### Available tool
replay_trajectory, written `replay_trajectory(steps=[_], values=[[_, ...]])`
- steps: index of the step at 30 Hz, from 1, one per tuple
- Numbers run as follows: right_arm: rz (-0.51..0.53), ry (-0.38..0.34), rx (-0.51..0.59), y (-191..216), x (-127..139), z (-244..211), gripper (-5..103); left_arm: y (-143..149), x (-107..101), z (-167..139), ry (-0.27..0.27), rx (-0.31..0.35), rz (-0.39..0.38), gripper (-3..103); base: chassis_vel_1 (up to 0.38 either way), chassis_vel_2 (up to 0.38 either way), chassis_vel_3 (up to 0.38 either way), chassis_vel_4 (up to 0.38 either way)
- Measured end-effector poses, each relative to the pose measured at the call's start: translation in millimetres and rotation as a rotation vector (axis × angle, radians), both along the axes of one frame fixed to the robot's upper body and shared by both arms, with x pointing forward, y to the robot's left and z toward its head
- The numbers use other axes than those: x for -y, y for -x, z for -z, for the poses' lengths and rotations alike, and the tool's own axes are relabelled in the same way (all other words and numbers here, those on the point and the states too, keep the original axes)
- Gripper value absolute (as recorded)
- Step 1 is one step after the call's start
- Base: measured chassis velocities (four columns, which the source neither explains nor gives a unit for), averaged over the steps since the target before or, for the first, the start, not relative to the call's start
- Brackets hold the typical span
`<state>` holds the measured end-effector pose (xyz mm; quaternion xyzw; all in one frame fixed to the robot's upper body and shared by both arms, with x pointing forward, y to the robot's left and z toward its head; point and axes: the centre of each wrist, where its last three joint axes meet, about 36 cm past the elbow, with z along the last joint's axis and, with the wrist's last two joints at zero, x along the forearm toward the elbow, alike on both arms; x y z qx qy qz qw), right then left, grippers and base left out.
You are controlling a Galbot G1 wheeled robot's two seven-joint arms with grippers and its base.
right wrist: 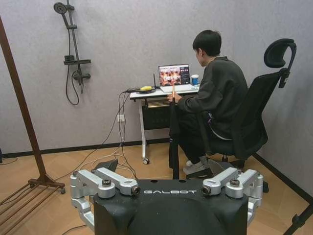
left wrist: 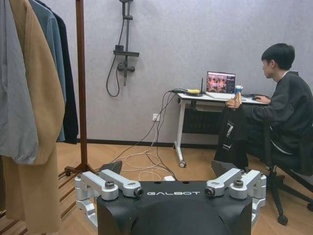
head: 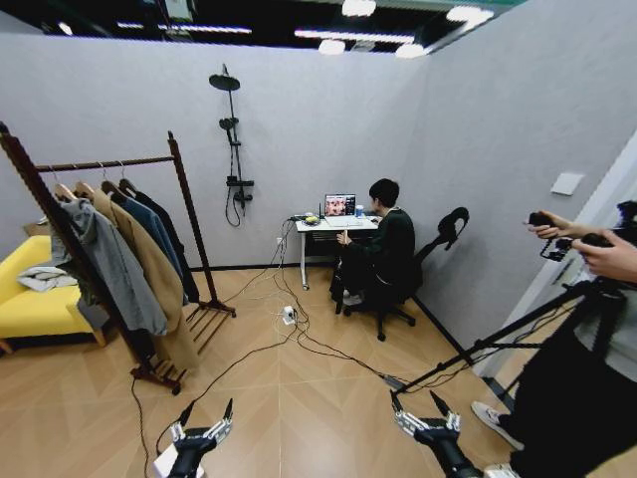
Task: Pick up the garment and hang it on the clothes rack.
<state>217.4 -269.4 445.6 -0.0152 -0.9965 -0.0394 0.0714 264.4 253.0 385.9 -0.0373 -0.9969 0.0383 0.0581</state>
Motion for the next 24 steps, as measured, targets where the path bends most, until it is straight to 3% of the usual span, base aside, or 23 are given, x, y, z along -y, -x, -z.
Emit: replay_trajectory(steps=[4,6,9,24], values=[[0.0,0.0,0.0,0,0,0,100,0,0,0,0.002,0.006,0.002,100,0.0,0.0,0.0,0.0],[0.0,0.0,0.0,0,0,0,100,12,3,-13,0.044,0.106,0.032,100,0.0,0.0,0.0,0.0],[0.0,0.0,0.0,0,0,0,100,20,3,-28,0.057,0.145,0.034,100,0.0,0.0,0.0,0.0],[0.0,0.0,0.0,0,0,0,100,44,0,-24,0.035,0.127,0.006,100,0.0,0.0,0.0,0.0]])
